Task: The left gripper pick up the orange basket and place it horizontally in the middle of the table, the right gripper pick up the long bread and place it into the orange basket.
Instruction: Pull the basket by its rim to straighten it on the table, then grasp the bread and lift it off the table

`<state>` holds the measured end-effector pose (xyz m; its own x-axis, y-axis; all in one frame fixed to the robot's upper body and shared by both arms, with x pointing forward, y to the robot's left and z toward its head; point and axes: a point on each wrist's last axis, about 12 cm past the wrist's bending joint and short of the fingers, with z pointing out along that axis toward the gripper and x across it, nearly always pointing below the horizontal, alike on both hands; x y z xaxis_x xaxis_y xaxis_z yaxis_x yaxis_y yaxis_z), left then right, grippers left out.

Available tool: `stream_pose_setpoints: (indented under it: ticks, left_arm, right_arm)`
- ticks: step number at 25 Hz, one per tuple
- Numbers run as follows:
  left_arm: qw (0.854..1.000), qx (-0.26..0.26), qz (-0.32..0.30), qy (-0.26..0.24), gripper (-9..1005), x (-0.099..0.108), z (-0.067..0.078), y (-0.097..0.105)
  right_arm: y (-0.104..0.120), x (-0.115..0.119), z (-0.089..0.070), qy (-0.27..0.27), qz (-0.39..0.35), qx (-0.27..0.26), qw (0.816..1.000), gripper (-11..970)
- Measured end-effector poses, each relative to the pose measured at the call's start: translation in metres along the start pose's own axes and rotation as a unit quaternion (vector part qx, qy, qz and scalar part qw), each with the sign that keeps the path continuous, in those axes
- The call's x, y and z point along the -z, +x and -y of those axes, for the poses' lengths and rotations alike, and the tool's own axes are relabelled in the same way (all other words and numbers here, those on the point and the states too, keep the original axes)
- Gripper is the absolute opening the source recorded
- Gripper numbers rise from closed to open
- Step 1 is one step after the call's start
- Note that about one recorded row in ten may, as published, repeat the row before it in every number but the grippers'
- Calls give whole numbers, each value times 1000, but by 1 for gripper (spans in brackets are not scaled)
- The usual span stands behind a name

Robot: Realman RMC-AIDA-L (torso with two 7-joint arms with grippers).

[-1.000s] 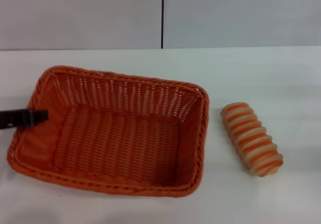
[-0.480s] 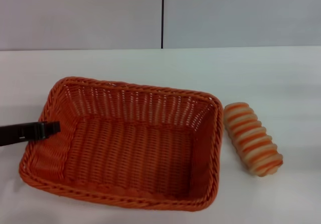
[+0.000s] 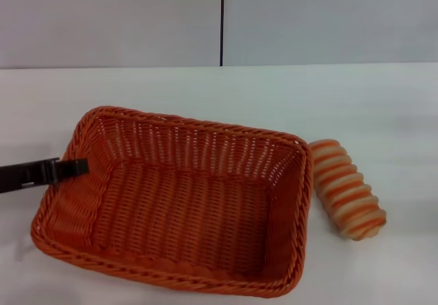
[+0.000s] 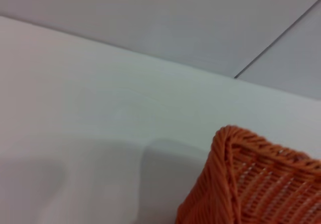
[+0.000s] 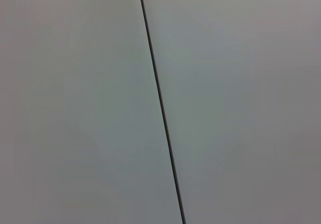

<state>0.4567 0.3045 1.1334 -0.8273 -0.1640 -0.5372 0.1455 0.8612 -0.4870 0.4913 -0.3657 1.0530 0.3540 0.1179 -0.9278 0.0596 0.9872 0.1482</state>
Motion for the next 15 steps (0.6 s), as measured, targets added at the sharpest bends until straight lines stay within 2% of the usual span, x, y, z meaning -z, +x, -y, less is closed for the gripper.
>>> stream_pose_setpoints:
  ticks: [4,9,13,15]
  left_arm:
    - [1000,5,7,12,241,4,-3,-3]
    - [999,12,22,28,431,15,-11,-10]
    - [996,11,65,56,512,27,-24,-16]
    - [992,-1,97,85,540,31,-41,-19]
  right_arm:
    - [0,1,0,1,-1,0,1000,642]
    - [0,3,2,2,-1,1,1000,640]
    - [-1,9,3,-15,-9,2,1000,638]
    - [-5,10,8,-52,-24,-9,998,638]
